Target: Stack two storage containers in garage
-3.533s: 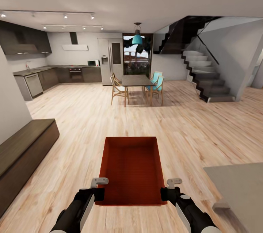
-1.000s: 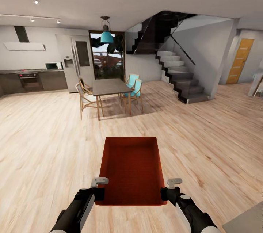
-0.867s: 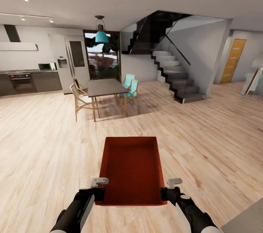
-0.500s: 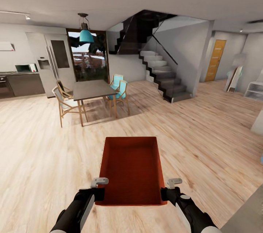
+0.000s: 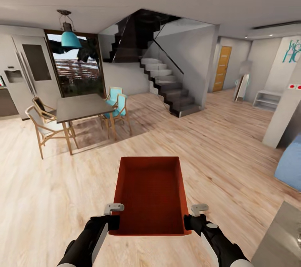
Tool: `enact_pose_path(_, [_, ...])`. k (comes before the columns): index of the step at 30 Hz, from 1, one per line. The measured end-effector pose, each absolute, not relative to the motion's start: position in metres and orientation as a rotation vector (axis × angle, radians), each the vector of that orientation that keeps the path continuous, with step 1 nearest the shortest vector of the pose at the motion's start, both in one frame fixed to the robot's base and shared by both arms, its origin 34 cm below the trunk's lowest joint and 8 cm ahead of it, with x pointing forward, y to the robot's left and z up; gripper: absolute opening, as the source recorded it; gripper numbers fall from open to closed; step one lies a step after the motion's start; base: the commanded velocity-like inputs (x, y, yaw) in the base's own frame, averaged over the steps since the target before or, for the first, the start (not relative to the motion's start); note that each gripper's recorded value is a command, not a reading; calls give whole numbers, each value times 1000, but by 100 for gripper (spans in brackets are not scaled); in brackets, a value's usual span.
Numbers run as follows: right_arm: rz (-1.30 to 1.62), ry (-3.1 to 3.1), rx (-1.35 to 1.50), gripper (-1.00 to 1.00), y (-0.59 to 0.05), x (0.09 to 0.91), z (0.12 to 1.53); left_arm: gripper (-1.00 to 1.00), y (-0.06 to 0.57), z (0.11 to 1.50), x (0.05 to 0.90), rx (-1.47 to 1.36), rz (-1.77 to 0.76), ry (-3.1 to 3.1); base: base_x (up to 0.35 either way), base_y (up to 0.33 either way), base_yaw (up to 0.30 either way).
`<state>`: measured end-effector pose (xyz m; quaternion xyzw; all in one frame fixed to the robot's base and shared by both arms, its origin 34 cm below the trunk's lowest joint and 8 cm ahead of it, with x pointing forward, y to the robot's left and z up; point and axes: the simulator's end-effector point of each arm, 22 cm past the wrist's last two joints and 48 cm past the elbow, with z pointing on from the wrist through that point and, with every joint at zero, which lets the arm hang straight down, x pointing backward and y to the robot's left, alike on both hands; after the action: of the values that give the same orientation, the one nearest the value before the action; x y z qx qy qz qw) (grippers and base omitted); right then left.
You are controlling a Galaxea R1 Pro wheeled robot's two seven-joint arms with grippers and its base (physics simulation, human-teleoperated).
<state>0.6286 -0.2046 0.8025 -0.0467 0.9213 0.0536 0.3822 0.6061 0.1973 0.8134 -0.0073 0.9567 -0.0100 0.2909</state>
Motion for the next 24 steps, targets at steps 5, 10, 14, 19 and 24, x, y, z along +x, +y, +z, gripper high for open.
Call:
enact_pose_path(5, [137,2351,-120,-100,-205,629,802,-100,197,813,606,-19,-27,2551,327,0,-275])
enact_pose_path(10, [137,2351,-120,-100,-205,629,802,-100,197,813,606,-19,-27,2551,327,0,-275])
enact_pose_path(14, [137,2351,-120,-100,-205,629,802,-100,197,813,606,-19,-27,2551,327,0,-275])
enact_pose_path(19, [137,2350,-120,-100,-205,629,802,-100,197,813,606,-19,-27,2551,327,26,-257])
enact_pose_path(24, [137,2350,-120,-100,-204,629,802,-100,197,813,606,-20,-27,2551,327,80,-43])
